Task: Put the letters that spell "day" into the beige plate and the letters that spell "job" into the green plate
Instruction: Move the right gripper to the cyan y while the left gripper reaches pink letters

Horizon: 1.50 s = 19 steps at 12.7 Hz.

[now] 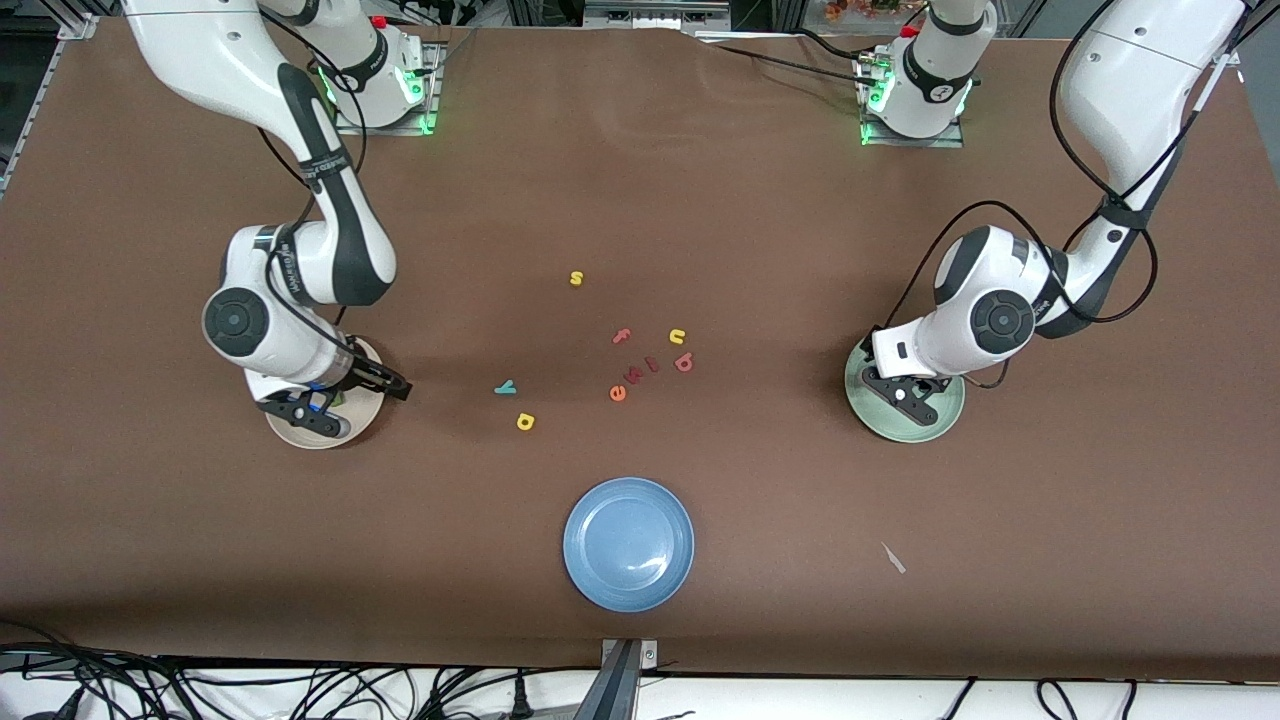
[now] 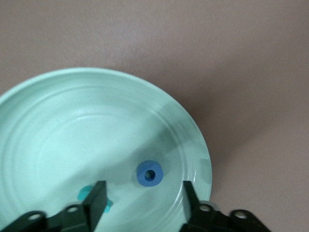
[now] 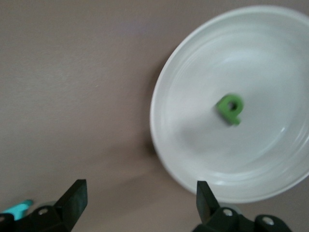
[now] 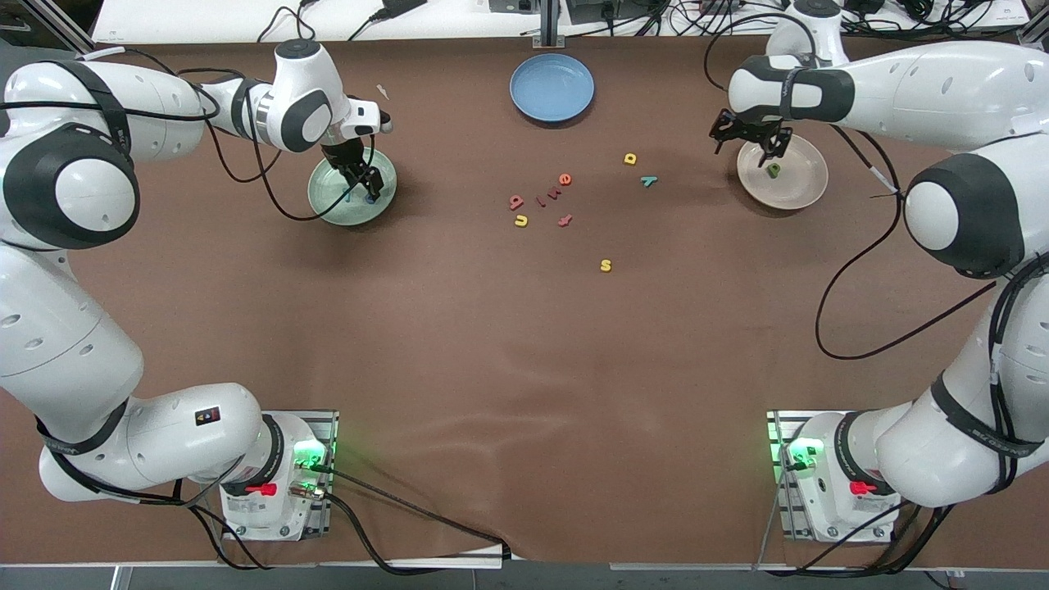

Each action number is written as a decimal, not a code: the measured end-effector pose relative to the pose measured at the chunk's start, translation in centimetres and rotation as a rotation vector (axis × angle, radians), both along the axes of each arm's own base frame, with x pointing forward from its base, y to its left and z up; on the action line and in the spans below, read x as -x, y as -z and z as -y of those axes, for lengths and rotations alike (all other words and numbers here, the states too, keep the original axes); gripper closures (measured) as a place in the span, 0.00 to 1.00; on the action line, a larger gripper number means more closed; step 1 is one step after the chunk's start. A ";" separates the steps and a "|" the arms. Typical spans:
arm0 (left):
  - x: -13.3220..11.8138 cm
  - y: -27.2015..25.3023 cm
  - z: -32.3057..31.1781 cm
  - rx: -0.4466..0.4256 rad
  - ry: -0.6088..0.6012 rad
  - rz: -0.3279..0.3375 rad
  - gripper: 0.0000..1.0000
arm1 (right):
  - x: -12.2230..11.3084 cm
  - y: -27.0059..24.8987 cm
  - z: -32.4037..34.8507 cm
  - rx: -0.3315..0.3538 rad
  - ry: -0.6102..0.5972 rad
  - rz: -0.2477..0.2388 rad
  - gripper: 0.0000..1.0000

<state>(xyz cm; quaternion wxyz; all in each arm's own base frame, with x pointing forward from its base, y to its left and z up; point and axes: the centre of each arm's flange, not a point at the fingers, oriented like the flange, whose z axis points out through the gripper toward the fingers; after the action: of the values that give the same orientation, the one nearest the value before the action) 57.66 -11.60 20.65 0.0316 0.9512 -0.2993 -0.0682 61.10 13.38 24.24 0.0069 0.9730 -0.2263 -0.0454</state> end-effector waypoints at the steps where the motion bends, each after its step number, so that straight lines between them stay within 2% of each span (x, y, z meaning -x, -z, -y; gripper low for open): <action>1: -0.2 -1.0 0.6 0.002 0.009 0.016 0.10 | 0.3 0.0 -1.2 -0.001 0.077 -0.002 0.00; 2: -0.5 -2.4 1.7 0.006 0.025 0.034 0.01 | 0.5 -0.1 -2.7 -0.001 0.160 -0.005 0.00; 3: -0.6 -3.8 2.9 0.011 0.043 0.050 0.00 | 0.9 -0.2 -4.3 0.001 0.219 -0.005 0.00; 6: -1.1 -7.2 7.6 0.049 0.105 0.110 0.00 | 1.9 -0.4 -8.2 0.009 0.290 -0.002 0.00; 8: -0.7 -8.6 11.4 0.060 0.123 0.130 0.00 | 1.8 -0.4 -8.8 0.017 0.386 0.000 0.00; 10: 0.6 -8.4 14.9 0.061 0.095 0.119 0.00 | 1.3 -0.2 -9.7 0.025 0.486 0.005 0.00; 15: 3.3 -6.3 25.6 0.101 0.032 0.082 0.00 | 1.1 0.4 -11.7 0.038 0.615 0.010 0.00; 17: 5.2 -5.4 28.8 0.088 -0.024 0.065 0.00 | 0.8 0.0 -11.9 0.036 0.674 0.016 0.00; 19: 6.7 -4.5 30.7 0.036 -0.064 0.094 0.00 | 0.9 0.0 -12.3 0.037 0.686 0.016 0.00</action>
<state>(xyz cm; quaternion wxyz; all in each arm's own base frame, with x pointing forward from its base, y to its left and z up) 51.00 -42.27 25.16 0.0366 0.9617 -0.2710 -0.0170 60.19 25.70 24.27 0.0070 0.8402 -0.5412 -0.0331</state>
